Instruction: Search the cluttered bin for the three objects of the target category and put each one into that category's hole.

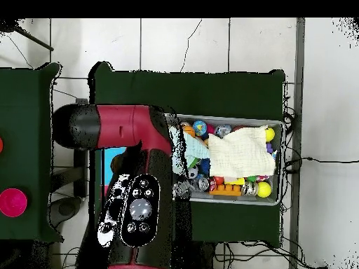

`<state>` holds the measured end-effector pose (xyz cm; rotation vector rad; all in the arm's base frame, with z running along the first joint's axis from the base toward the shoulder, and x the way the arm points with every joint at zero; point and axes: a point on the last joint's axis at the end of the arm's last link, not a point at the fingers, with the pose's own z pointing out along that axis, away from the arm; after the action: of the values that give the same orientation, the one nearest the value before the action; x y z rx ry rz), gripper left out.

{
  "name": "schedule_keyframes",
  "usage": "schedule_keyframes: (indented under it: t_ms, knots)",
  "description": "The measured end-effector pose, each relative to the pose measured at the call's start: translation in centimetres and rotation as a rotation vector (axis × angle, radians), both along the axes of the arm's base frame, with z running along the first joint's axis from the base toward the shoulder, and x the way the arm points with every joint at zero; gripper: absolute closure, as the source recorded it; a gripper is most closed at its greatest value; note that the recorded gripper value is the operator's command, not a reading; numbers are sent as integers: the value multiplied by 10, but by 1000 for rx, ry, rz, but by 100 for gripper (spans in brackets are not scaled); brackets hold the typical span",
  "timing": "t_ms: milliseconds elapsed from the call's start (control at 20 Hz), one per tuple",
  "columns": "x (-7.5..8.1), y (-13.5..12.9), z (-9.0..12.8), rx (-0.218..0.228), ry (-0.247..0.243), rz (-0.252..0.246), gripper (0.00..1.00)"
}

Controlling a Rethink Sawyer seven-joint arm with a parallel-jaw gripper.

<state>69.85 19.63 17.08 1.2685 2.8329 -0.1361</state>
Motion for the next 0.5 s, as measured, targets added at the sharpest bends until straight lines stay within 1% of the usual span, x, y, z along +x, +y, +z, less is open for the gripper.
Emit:
schedule_keyframes:
  t_ms: [250,400,500]
  knots:
    - [-3,15,13,14,-18,10,100]
    - [-3,21,12,22,-48,14,100]
    - [-2,23,6,21,-78,19,100]
